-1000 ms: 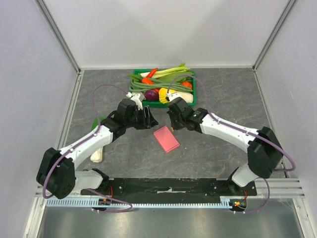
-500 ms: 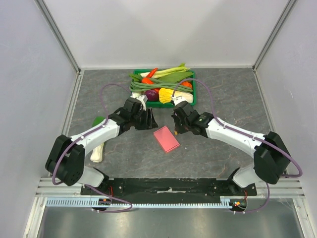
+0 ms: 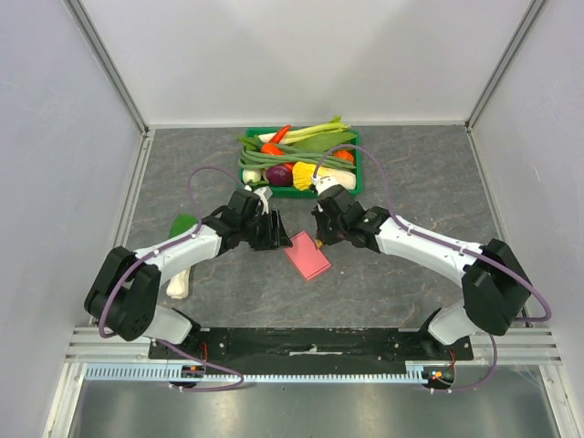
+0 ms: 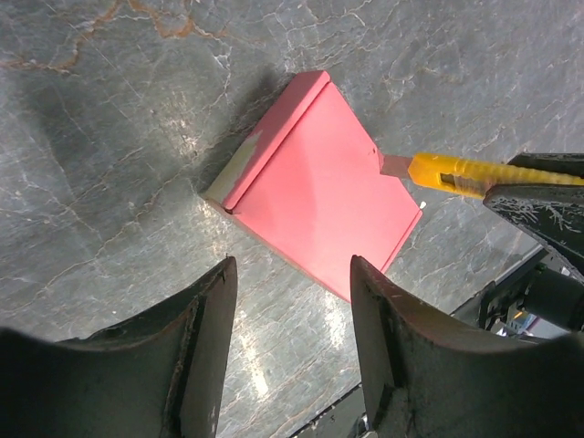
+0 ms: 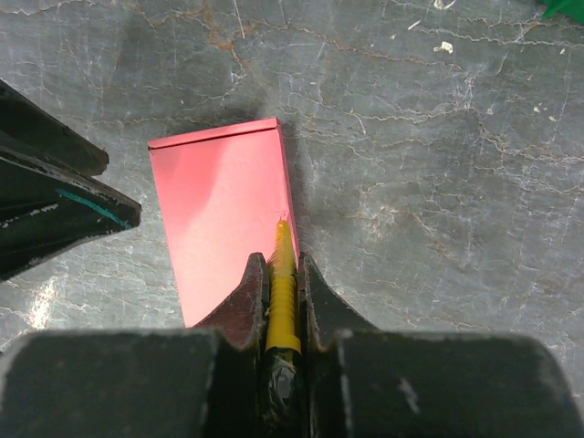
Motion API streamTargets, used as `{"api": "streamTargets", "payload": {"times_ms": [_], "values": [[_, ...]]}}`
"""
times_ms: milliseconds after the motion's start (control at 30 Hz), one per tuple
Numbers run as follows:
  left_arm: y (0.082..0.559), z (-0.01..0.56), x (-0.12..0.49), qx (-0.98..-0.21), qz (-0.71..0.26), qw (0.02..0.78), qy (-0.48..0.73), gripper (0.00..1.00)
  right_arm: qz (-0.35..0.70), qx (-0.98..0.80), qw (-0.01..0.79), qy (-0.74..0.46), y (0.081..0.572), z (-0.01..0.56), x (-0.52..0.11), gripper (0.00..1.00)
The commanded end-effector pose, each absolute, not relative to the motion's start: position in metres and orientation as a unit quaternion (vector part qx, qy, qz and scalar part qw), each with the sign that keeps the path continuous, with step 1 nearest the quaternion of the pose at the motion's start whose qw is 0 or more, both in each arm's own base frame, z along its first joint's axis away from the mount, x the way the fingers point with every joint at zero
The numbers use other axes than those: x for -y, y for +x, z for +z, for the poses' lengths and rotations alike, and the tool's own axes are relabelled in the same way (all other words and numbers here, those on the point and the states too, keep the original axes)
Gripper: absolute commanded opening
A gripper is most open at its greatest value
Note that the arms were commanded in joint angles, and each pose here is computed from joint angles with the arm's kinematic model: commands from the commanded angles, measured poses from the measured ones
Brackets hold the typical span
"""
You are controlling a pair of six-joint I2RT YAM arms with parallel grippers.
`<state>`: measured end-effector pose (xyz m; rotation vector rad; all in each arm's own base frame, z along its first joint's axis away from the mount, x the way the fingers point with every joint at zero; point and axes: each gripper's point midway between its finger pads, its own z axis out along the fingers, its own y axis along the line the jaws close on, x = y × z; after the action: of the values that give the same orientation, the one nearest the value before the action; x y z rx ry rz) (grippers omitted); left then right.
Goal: Unpack the express box
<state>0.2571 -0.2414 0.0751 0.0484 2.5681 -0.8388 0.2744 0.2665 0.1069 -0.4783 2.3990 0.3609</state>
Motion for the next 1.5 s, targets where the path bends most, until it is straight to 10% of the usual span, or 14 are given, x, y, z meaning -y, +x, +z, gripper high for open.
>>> {"api": "streamTargets", "payload": {"times_ms": [0,367,667,1467], "values": [[0.255,0.073,0.25,-0.922,-0.329,0.206,0.007,0.58,0.123,-0.914,0.338,-0.186,0.282,0.102,-0.265,0.0],[0.244,0.047,0.269,-0.916,-0.374,0.144,-0.008,0.57,0.097,-0.932,0.305,-0.173,0.276,0.071,-0.254,0.0],[0.254,0.07,0.292,-0.887,-0.435,0.155,0.008,0.38,0.107,-0.937,0.283,-0.173,0.269,0.06,-0.257,0.0],[0.285,0.101,0.308,-0.87,-0.44,0.217,0.048,0.39,0.17,-0.939,0.245,-0.17,0.261,0.06,-0.286,0.0]]}}
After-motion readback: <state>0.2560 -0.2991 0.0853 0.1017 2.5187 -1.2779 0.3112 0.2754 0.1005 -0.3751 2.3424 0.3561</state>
